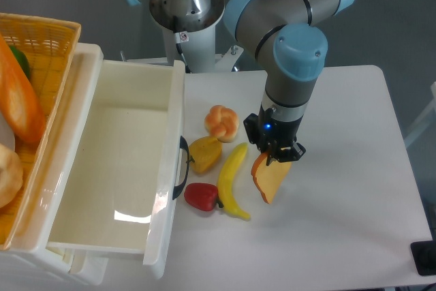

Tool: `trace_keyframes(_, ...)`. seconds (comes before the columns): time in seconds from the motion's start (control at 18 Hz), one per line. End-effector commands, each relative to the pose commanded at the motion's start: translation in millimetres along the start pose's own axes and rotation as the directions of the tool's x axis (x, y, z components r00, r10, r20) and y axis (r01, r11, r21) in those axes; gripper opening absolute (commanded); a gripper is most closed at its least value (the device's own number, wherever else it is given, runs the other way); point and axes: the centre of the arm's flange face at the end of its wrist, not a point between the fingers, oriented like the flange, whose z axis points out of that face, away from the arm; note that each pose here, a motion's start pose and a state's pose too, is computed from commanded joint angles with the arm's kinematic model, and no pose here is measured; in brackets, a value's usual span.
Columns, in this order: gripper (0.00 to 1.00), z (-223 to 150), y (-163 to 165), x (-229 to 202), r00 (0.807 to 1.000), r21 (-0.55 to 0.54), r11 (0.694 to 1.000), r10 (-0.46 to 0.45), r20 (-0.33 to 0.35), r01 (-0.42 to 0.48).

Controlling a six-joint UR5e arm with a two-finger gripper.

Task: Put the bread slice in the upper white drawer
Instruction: 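Lift the held bread slice upward with the gripper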

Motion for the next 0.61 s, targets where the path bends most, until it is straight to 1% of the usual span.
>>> trace_keyframes(0.06,0.0,4.1,1.7,1.6,1.0,0.0,1.0,-0.003,-0.009,0.003)
trace_keyframes(0.17,0.0,-1.4,0.6,-0.2,1.0,0.001,1.0,-0.002,0.0,0.002)
trace_keyframes(0.33,0.0,-5.5,1.8,2.9,1.0,-0.001,1.0,-0.014,-0.015,0.014)
trace_keyframes(0.39,0.0,-14.2,4.1,4.3,1.0,0.001,1.0,-0.021,-0.009,0.021)
trace_keyframes(0.44,0.0,-21.9,9.8,4.2,0.999,0.002,1.0,-0.031,-0.008,0.031)
trace_keyframes(0.56,0.0,-30.5,9.7,4.9,0.999,0.019,0.999,-0.048,-0.023,0.048)
trace_keyframes(0.61,0.0,-34.8,8.4,4.0,0.996,0.029,0.996,-0.085,-0.032,0.086)
